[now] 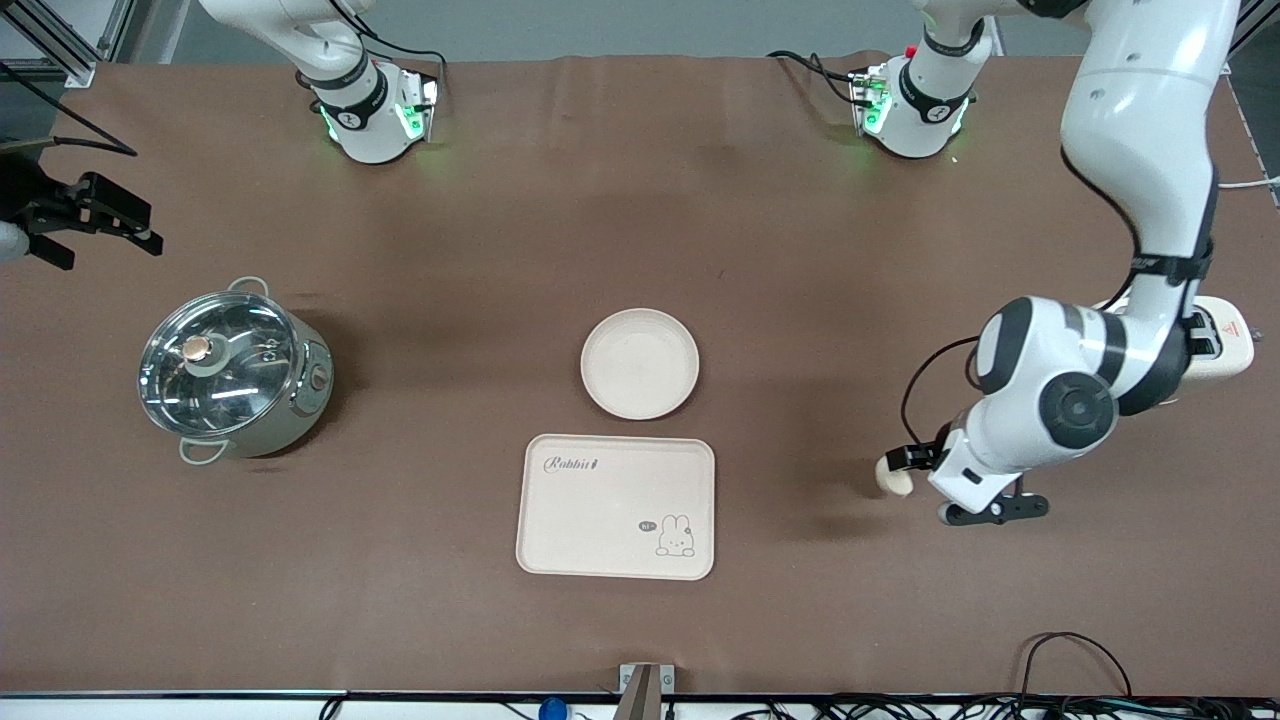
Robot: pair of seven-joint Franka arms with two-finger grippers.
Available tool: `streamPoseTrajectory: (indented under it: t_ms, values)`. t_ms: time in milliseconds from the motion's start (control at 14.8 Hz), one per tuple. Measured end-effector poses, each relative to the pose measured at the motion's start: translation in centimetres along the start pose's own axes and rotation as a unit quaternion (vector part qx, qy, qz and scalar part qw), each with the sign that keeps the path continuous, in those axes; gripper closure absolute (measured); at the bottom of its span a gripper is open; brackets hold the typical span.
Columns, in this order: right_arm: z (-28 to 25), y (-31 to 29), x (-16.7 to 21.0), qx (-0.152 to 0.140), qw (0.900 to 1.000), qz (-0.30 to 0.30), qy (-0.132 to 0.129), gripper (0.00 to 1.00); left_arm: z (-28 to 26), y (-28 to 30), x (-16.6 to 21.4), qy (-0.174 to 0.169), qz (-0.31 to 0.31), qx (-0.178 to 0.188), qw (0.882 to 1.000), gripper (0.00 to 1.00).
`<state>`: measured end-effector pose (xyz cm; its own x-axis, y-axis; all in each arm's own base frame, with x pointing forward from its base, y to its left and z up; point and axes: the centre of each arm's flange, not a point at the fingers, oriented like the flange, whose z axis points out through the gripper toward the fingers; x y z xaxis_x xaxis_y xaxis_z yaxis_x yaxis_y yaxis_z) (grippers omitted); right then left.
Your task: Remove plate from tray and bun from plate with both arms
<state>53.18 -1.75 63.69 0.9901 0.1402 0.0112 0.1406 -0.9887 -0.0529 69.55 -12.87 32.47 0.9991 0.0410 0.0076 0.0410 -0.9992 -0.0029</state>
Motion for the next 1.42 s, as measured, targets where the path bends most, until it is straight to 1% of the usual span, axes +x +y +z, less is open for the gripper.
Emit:
streamPoseTrajectory:
  t_ms: [135,339,406,542,677,880,1016,1151,1286,1422]
  values:
    - [0.0,-0.1,0.0,0.000,1.000,-0.001,0.000,0.00,-4.9,-1.0,0.3,0.035,0.030,0.001,0.999,0.00]
    - [0.2,-0.1,0.1,0.000,1.000,-0.001,-0.002,0.00,-11.5,-2.6,-0.4,0.066,0.053,0.010,0.996,0.00]
    - [0.2,-0.1,0.1,0.000,1.000,-0.001,-0.001,0.00,-13.8,-2.7,-1.1,0.068,0.056,0.014,0.996,0.00]
    - [-0.1,0.0,0.1,-0.001,1.000,-0.001,0.002,0.00,-18.5,-2.9,-3.3,0.059,0.052,0.018,0.997,0.00]
    - [-0.5,0.0,0.1,-0.001,1.000,-0.001,0.006,0.00,-23.5,-4.2,-5.9,0.050,0.050,0.010,0.997,0.00]
    - [-0.6,0.2,0.1,-0.002,1.000,0.001,0.007,0.00,-29.7,-6.5,-10.0,0.060,0.052,0.000,0.997,0.00]
    - [-0.5,0.3,0.0,-0.001,1.000,0.003,0.003,0.00,-31.8,-7.0,-12.3,0.069,0.050,0.004,0.996,0.00]
    - [-0.3,0.5,-0.3,0.001,1.000,0.005,-0.009,0.00,-32.2,-7.7,-14.1,0.069,0.044,0.008,0.997,0.00]
    - [-0.3,0.6,-0.4,0.001,1.000,0.007,-0.011,0.00,-32.2,-8.4,-15.1,0.067,0.040,0.010,0.997,0.00]
    - [-0.3,0.8,-0.4,-0.001,1.000,0.009,-0.011,0.00,-31.8,-8.7,-15.1,0.064,0.037,0.011,0.997,0.00]
